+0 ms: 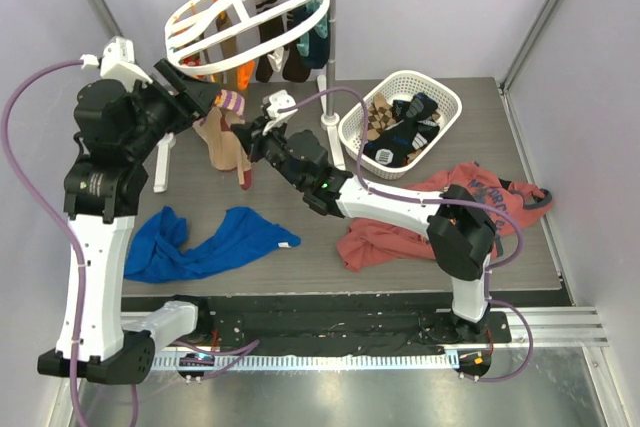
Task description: Remove the socks clipped to the hanger
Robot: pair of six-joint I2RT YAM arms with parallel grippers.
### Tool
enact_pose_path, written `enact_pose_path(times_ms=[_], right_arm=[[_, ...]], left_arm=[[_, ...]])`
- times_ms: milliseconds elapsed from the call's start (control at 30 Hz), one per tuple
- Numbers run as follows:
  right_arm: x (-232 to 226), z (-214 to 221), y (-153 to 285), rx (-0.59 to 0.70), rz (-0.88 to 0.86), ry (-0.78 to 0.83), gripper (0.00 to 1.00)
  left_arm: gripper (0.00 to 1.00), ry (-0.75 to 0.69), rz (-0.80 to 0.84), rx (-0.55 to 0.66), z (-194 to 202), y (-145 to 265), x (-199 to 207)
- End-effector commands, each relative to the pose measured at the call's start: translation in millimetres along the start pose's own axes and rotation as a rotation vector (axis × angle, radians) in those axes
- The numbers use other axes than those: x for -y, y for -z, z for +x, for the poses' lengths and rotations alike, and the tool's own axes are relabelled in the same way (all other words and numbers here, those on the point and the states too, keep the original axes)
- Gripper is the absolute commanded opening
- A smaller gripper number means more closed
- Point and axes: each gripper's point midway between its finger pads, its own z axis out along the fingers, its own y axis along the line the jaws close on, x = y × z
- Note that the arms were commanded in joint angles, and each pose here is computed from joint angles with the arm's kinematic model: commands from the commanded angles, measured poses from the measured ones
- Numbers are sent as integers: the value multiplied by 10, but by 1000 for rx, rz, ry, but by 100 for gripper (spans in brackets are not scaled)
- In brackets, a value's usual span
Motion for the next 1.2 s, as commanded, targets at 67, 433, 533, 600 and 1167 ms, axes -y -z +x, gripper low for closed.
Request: enact_pose_path(times_ms=[67, 433, 533, 600, 1167], right_arm=[[-172, -277, 111, 14, -65, -61, 1], [-237, -240, 182, -20, -80, -113, 1], [-274, -248, 206, -23, -95, -132, 1], [-297, -286, 224, -11, -111, -144, 1], [-391, -377, 312, 16, -168, -180, 1]], left_arm=[[71, -37, -102, 35, -92, 193, -128], [68, -95, -267, 84, -207, 307, -415], [63, -108, -284, 108, -249, 268, -457], [60, -117, -279, 113, -261, 220, -458], [58, -40, -186, 149, -290, -218, -368]])
